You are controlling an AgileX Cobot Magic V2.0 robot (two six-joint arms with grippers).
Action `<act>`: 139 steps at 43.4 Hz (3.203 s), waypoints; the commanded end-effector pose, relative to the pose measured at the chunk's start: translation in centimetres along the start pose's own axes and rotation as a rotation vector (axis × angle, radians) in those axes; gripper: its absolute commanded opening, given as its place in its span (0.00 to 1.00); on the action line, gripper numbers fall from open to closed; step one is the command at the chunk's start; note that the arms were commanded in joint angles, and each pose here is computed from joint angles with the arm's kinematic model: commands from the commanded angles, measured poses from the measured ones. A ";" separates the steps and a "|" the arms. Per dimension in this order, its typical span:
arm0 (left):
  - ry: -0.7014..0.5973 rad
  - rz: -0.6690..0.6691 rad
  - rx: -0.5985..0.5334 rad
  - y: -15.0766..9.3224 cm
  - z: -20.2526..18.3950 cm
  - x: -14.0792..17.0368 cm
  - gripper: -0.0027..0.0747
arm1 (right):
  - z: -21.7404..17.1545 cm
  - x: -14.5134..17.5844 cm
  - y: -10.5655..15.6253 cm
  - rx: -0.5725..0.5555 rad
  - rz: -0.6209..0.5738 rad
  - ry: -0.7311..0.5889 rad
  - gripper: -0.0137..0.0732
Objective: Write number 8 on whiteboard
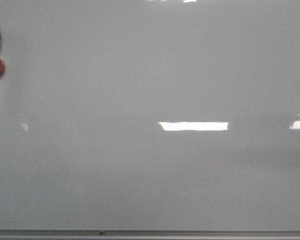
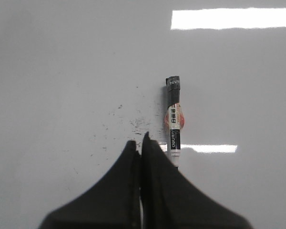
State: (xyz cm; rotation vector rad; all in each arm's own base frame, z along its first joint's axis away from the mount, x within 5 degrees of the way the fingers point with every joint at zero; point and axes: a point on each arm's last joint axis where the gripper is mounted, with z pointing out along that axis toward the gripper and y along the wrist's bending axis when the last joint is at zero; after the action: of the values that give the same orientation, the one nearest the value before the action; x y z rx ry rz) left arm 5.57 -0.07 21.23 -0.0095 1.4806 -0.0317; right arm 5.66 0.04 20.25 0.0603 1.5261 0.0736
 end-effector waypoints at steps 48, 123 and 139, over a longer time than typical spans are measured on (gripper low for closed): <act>0.304 -0.011 0.001 -0.5 4.7 -14.3 0.01 | 6.3 -14.1 1.3 -0.003 -0.090 0.288 0.03; 0.691 0.000 0.079 -3.4 26.4 -0.5 0.41 | 8.3 -12.7 1.2 -0.001 -0.100 0.395 0.82; 0.741 0.003 0.083 -3.4 25.5 -1.1 0.02 | 8.4 -13.0 1.2 -0.001 -0.099 0.375 0.82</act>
State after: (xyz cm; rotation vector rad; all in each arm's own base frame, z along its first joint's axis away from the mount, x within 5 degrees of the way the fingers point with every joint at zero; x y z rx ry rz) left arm 30.73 -3.60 22.16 0.0889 2.3170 -0.0878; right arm 13.08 0.30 31.73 -0.0198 2.0167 0.0300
